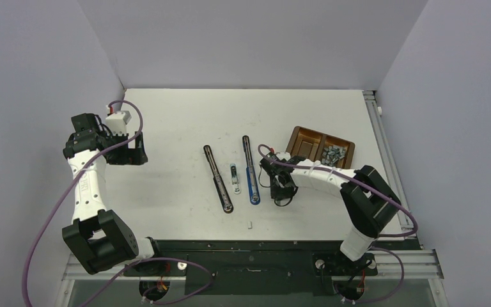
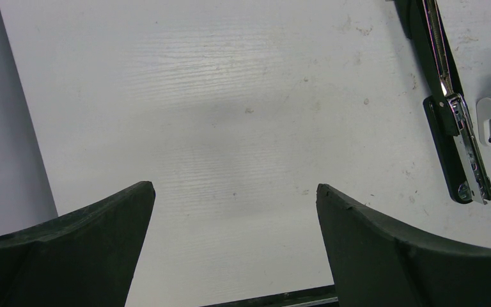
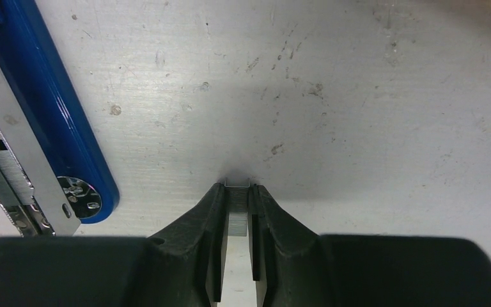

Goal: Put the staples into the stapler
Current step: Pick up the staple from the center of the board.

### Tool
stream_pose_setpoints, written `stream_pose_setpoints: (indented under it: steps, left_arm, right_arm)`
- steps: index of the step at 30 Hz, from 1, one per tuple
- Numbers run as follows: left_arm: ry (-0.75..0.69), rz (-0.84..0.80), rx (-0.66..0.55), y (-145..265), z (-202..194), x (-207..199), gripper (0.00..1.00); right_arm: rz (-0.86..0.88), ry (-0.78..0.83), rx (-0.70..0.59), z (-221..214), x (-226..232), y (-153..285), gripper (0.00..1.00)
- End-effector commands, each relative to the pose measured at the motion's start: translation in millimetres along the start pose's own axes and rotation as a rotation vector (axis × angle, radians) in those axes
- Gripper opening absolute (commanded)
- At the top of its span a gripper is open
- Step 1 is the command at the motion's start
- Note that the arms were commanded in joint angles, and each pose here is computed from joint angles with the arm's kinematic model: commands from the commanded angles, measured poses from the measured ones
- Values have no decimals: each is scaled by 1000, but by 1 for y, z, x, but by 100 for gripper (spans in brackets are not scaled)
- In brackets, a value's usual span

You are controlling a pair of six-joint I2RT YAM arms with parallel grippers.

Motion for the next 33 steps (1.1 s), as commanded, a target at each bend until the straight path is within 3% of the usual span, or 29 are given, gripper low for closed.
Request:
stream_pose_setpoints:
  steps: [1,10,20,26,33]
  left_arm:
    - [-23,6,-81,11,17,-1,96]
    - [-23,4,-80,11,16,-1,96]
    - [10,-30,-58,6,12,-5,96]
    - [42,-45,-40,0,10,-6,96]
    - [75,-31,-23,-5,8,-2,96]
  right_arm:
    - [-41,24,15,3,-5,-4,14]
    - [-37,43,-29,14,-2,7,9]
    - [17,107,-328,57,32,76,9]
    - [138,153,-519,78,80,115,8]
    - [225,283,-682,96,151,118,9]
Point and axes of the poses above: each gripper's point midway between its finger pads, its own y axis back along the fingers, its own x axis along the line the jaws close on, z = x × y, the point moved 3 cm from there along y, back along the fingers, and after that the axes turned 12 degrees about y, right-handed, at the moved point
